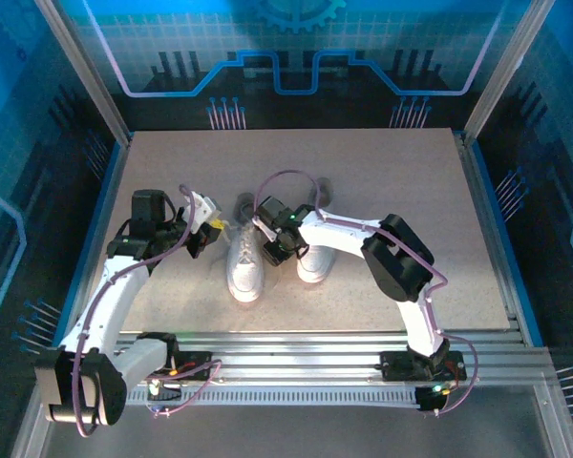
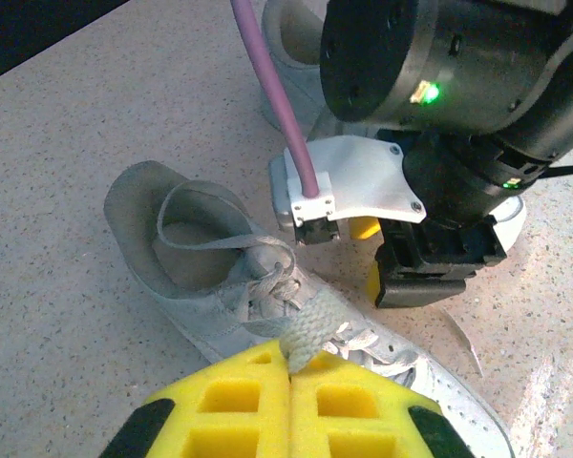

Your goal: Tie the shoes

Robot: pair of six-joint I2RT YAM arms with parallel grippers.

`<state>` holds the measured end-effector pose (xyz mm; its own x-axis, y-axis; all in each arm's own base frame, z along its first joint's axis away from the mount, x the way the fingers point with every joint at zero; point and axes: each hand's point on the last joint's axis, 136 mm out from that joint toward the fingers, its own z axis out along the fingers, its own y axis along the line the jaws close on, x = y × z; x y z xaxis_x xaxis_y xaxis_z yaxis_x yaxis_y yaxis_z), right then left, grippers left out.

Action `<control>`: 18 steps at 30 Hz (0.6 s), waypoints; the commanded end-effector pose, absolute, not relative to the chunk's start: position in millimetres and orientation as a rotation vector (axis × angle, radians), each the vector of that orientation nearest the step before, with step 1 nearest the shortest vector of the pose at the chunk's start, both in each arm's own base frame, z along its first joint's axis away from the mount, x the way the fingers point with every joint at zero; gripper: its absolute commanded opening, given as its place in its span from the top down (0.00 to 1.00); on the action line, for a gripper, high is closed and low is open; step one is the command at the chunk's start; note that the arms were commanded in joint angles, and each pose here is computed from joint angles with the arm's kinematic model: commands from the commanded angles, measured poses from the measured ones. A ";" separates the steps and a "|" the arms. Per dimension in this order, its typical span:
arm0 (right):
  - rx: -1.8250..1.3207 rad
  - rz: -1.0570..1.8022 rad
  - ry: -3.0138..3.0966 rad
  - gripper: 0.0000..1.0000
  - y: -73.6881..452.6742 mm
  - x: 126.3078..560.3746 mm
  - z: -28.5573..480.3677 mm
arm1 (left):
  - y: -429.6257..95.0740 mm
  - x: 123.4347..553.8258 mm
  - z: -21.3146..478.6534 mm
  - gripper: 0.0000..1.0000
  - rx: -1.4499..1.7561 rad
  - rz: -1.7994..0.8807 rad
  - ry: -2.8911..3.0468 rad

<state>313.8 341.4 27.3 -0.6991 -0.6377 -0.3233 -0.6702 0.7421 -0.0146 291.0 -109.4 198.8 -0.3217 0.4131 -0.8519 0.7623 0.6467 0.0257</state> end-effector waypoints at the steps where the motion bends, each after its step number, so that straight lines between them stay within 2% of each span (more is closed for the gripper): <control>1: -1.057 0.022 2.818 0.49 314.3 276.1 -14.8 | -110.7 291.3 204.7 1.00 0.944 -0.478 1.941; 5: -1.050 -0.062 2.836 0.51 298.7 274.0 -15.3 | -109.9 290.4 203.8 1.00 0.946 -0.471 1.946; 7: -1.054 -0.104 2.830 0.57 290.8 276.6 -10.7 | -109.3 290.3 204.4 1.00 0.947 -0.465 1.944; 12: -1.047 -0.098 2.816 0.98 280.3 283.1 3.7 | -109.4 289.4 207.3 1.00 0.946 -0.462 1.938; 15: -0.995 -0.027 2.751 1.00 280.9 295.6 34.1 | -110.0 287.5 209.9 1.00 0.949 -0.462 1.930; 18: -0.895 0.061 2.628 1.00 282.2 322.8 87.4 | -111.7 284.5 211.5 1.00 0.952 -0.475 1.921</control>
